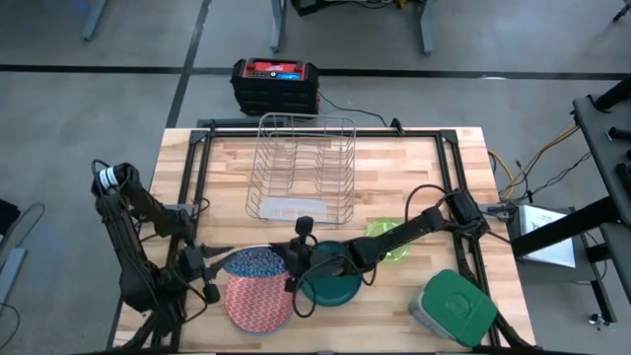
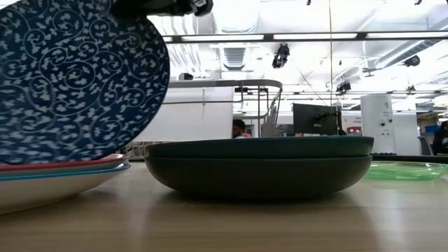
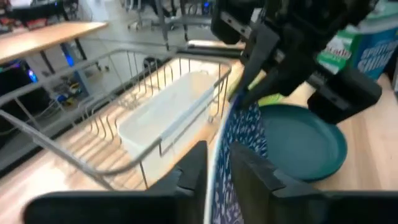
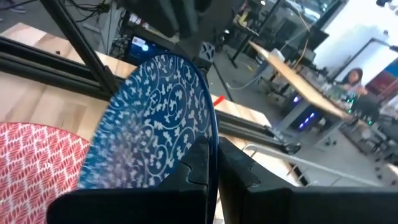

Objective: Sort dishes
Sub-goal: Put the blue patterned plate into the dish rack

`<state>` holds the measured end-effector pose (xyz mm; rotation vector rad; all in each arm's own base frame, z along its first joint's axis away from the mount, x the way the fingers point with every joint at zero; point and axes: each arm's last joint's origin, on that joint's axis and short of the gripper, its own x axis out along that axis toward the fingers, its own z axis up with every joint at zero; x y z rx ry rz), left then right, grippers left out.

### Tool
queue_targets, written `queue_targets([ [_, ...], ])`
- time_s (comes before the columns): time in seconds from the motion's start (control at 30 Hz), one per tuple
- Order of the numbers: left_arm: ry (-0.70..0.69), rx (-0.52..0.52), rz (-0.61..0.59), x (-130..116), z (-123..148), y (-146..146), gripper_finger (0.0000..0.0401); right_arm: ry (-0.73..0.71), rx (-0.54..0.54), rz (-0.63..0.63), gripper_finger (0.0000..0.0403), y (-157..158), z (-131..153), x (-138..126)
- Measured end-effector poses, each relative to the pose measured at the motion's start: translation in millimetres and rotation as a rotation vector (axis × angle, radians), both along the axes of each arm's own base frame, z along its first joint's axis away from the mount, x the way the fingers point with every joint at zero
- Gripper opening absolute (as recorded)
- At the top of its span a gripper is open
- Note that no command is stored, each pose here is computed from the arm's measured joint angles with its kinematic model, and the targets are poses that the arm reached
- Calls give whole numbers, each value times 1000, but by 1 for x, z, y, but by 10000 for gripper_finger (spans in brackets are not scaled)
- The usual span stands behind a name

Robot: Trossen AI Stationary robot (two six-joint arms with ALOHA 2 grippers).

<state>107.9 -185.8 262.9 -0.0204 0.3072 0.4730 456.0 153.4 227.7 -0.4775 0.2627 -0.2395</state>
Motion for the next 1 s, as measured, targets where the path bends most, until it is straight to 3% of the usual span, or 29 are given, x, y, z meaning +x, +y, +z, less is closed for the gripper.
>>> queue_targets([
  [0.17, 18, 8, -9, -1, 5, 4, 127, 14, -79, 28, 1, 1, 3, -1],
  [0.53, 78, 14, -2, 1, -4, -2, 221, 0, -49, 59, 1, 1, 8, -2],
  [0.77, 151, 27, 15, 4, -17, -11, 205, -2, -51, 61, 1, 1, 9, -2],
  [1.0, 163, 59, 17, 7, -26, -17, 138, -8, -30, 83, 1, 2, 9, -2],
])
